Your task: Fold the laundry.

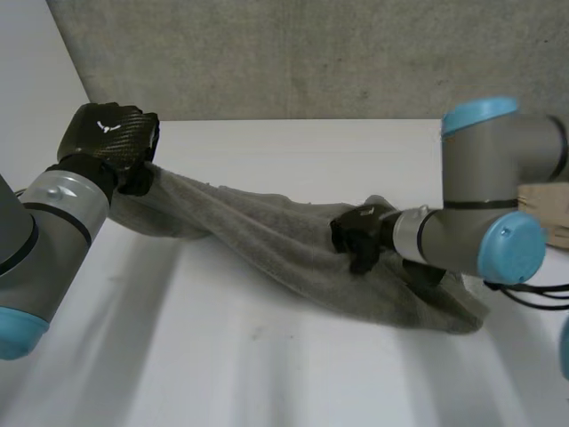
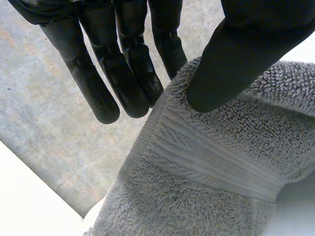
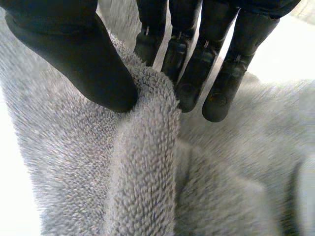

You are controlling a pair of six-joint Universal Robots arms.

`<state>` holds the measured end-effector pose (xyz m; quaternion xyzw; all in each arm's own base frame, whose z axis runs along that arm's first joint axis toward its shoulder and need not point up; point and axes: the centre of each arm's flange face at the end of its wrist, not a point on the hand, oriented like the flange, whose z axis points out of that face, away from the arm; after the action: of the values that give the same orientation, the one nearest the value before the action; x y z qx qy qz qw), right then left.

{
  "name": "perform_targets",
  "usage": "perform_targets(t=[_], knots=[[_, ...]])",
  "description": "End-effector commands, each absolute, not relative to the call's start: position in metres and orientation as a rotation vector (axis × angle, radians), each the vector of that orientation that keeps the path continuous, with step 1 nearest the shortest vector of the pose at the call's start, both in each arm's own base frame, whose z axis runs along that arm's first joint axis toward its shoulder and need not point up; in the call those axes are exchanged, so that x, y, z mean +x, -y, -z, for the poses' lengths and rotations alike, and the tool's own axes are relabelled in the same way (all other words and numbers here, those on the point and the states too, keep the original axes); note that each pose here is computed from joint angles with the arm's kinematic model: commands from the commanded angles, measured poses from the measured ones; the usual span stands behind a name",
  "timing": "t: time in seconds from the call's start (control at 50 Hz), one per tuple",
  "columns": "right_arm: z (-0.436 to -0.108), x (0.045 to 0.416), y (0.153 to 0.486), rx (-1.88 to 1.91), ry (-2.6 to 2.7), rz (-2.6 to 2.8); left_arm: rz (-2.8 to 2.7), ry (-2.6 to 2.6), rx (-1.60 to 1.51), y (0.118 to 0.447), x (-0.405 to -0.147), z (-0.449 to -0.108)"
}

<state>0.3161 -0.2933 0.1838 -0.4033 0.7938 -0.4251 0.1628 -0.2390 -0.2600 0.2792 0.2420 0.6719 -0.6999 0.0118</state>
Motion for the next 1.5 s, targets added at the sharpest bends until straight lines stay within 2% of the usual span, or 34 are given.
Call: perform_targets(t=[0.02, 0.18, 0.32, 0.44, 0.5, 0.54, 0.62, 0.7, 0.78, 0.86, 0.92, 0.98, 1.06, 1.08, 1.12, 1.16, 1.24, 1.3, 1.36, 1.42, 1.5], knots=[[-0.256, 0.305, 0.273, -1.143, -2.154, 1.412, 2.195, -2.079, 0.737, 0.26, -0.235, -0.285], [-0.288, 0.289, 0.25, -1.2, -2.165, 1.457, 2.183, -2.093, 0.77, 0.253, -0.238, -0.282], [-0.279, 0.275, 0.231, -1.477, -2.251, 1.394, 2.063, -2.172, 0.833, 0.253, -0.238, -0.261], [-0.247, 0.286, 0.262, -1.504, -2.299, 1.475, 1.906, -2.235, 0.913, 0.279, -0.244, -0.22], [-0.243, 0.297, 0.288, -1.483, -2.281, 1.611, 1.912, -2.186, 0.95, 0.297, -0.253, -0.217], [-0.246, 0.303, 0.301, -1.465, -2.259, 1.694, 1.947, -2.129, 0.952, 0.31, -0.258, -0.223], [-0.284, 0.32, 0.335, -1.34, -2.08, 2.043, 2.142, -1.886, 0.88, 0.35, -0.27, -0.265], [-0.353, 0.339, 0.345, -1.147, -1.707, 2.472, 2.467, -1.483, 0.685, 0.374, -0.279, -0.344], [-0.395, 0.347, 0.341, -0.982, -1.437, 2.71, 2.646, -1.201, 0.538, 0.374, -0.281, -0.386], [-0.407, 0.342, 0.335, -0.907, -1.377, 2.785, 2.703, -1.106, 0.487, 0.363, -0.28, -0.403], [-0.396, 0.339, 0.329, -0.949, -1.427, 2.74, 2.672, -1.156, 0.51, 0.357, -0.273, -0.394], [-0.374, 0.331, 0.322, -1.016, -1.531, 2.666, 2.617, -1.258, 0.559, 0.349, -0.27, -0.37], [-0.332, 0.325, 0.312, -1.118, -1.701, 2.516, 2.501, -1.441, 0.655, 0.338, -0.266, -0.321], [-0.308, 0.322, 0.307, -1.18, -1.791, 2.423, 2.441, -1.524, 0.697, 0.332, -0.262, -0.298], [-0.281, 0.319, 0.297, -1.251, -1.888, 2.297, 2.369, -1.611, 0.741, 0.324, -0.257, -0.274], [-0.244, 0.311, 0.279, -1.358, -2.034, 2.089, 2.255, -1.74, 0.802, 0.312, -0.25, -0.24], [-0.194, 0.294, 0.242, -1.513, -2.24, 1.709, 2.075, -1.92, 0.911, 0.284, -0.243, -0.194], [-0.172, 0.285, 0.214, -1.589, -2.328, 1.458, 1.979, -2.009, 0.957, 0.266, -0.237, -0.177], [-0.161, 0.28, 0.195, -1.626, -2.362, 1.311, 1.939, -2.043, 0.968, 0.256, -0.232, -0.173], [-0.161, 0.279, 0.193, -1.61, -2.368, 1.304, 1.933, -2.046, 0.959, 0.253, -0.228, -0.175], [-0.186, 0.281, 0.204, -1.467, -2.331, 1.485, 1.943, -2.033, 0.935, 0.252, -0.223, -0.181]])
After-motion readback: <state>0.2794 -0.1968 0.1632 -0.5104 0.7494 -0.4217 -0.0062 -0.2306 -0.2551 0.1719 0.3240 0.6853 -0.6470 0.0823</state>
